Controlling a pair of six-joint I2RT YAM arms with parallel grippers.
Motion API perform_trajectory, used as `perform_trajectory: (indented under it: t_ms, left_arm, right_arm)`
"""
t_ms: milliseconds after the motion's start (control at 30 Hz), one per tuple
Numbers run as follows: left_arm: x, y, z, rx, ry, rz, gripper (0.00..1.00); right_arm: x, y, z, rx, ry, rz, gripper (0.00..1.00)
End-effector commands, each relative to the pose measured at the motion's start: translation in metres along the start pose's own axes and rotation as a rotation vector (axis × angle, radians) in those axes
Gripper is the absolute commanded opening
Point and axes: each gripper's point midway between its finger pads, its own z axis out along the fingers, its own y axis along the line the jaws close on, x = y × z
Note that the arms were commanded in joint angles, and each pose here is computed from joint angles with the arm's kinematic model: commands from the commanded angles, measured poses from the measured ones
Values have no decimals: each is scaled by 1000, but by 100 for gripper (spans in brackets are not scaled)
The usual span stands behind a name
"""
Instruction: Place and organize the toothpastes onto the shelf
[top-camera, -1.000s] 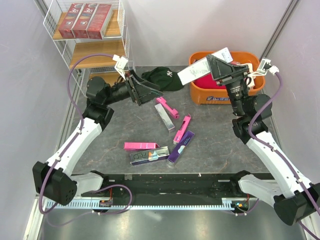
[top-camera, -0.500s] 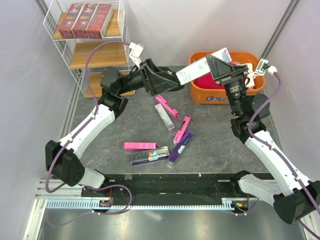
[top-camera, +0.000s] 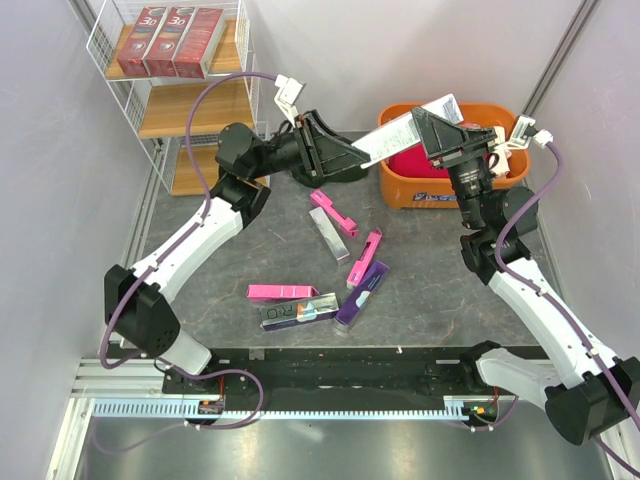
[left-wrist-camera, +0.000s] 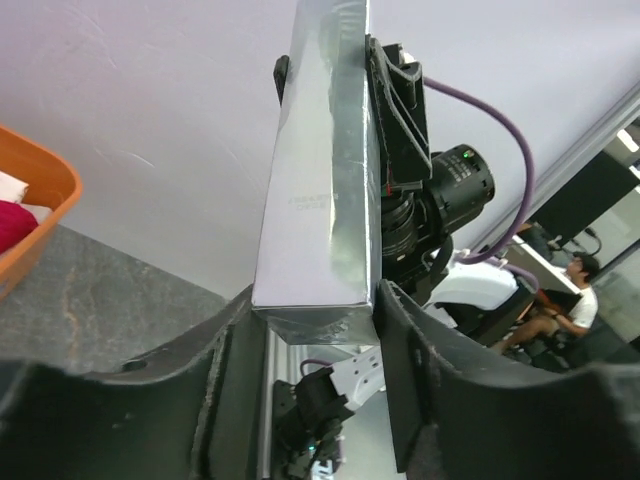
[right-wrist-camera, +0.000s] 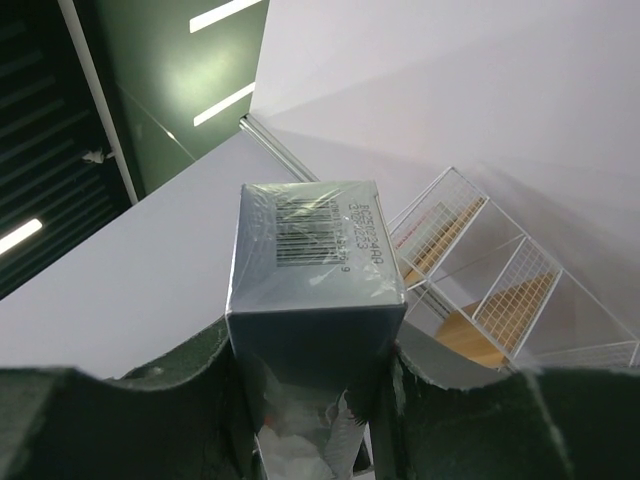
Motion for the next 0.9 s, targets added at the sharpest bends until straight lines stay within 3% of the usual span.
perform_trajectory:
  t_ms: [0, 100, 200, 233, 333, 433, 867]
  left_arm:
    - [-13, -12, 9, 46, -15, 2, 41]
    - [-11, -13, 9, 52, -8, 1, 33]
    - [-12, -15, 7, 50, -17, 12, 29]
    - [-12, -14, 7, 44, -24, 17, 27]
    - [-14, -12, 4, 21, -42, 21, 23]
    - [-19, -8, -3, -12, -73, 25, 22]
    - [-38, 36, -92, -177, -241, -66, 2]
  right_arm:
    - [-11, 30, 0, -100, -23, 34, 45]
    - [-10, 28, 0, -93, -23, 35, 47]
    - [-9, 27, 1, -88, -20, 35, 64]
    - [-9, 27, 1, -86, -20, 37, 74]
    - [-8, 24, 1, -77, -17, 32, 89]
    - [-7, 21, 0, -67, -16, 23, 97]
    - [0, -6, 0, 30, -9, -10, 98]
